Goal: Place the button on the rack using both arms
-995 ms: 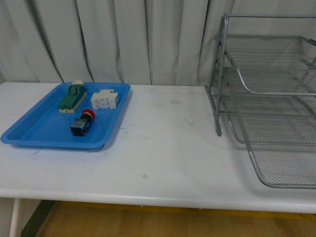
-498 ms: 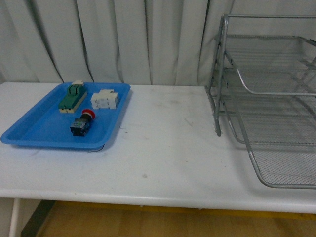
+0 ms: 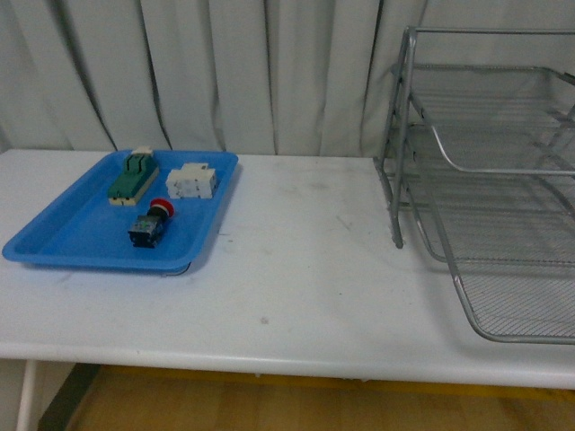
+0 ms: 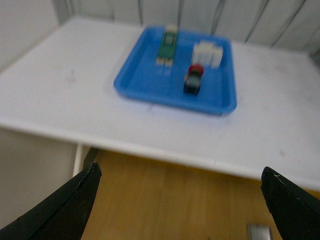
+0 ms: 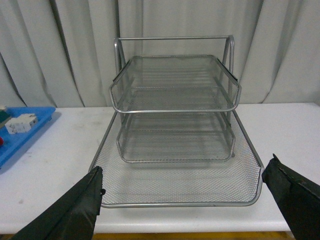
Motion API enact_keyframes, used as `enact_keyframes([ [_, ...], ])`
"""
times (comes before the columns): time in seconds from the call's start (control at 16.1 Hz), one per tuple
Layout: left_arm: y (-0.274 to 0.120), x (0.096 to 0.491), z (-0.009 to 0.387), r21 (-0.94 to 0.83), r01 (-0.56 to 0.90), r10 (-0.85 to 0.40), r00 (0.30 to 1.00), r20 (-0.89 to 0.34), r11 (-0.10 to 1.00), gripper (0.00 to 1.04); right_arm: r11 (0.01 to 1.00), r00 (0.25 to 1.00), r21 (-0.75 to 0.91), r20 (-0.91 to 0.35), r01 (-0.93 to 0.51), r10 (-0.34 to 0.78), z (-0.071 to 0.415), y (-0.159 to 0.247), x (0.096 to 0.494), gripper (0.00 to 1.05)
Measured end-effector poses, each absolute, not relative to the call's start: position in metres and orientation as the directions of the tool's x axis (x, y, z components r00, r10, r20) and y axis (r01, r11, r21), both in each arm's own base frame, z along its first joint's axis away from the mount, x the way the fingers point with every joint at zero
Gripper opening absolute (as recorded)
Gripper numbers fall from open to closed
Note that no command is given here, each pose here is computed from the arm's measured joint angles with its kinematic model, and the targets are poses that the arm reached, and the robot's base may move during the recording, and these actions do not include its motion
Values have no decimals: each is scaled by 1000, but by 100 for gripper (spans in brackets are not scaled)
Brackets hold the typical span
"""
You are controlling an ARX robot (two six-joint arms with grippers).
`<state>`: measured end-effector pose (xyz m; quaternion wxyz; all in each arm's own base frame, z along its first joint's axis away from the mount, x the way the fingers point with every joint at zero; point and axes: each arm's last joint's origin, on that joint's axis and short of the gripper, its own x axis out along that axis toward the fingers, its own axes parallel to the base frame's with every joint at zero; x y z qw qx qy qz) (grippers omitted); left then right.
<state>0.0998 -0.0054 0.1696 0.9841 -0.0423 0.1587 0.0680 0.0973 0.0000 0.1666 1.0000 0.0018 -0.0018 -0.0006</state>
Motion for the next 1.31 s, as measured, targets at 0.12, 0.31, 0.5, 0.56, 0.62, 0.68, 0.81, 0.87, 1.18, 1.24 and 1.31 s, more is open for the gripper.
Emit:
enact_keyframes([
  [0.12,-13,117,197,-145,-211,157,937,-311,967,98,1000,1000,3,4,2,-2,167,0,97,98],
  [0.31,-17,171,215,-180,-123,75,965,-252,976,98,1000,1000,3,4,1,-1,167,0,97,98],
  [0.5,-29,262,216,-105,-18,-12,958,-286,994,98,1000,1000,2,4,1,-1,167,0,97,98],
  [0.56,-33,299,209,-67,9,-32,936,-352,998,98,1000,1000,2,4,1,-1,167,0,97,98],
  [0.62,-36,330,195,-31,15,-27,905,-424,999,98,1000,1000,2,4,1,-1,167,0,97,98],
  [0.68,-37,362,176,5,19,-14,866,-499,1000,98,1000,1000,2,4,1,-1,167,0,97,98],
  [0.81,-30,408,145,60,14,24,804,-594,998,98,1000,1000,2,4,1,-1,167,0,97,98],
  [0.87,-28,424,138,67,15,29,791,-611,998,98,1000,1000,2,4,1,-1,167,0,97,98],
  [1.18,-13,458,117,65,2,44,727,-685,998,98,1000,1000,2,4,1,-1,167,0,97,98],
  [1.24,-12,461,108,64,4,42,706,-707,998,98,1000,1000,2,4,0,0,167,0,97,98],
  [1.31,-11,464,104,56,2,39,694,-719,998,98,1000,1000,2,4,1,-1,167,0,97,98],
])
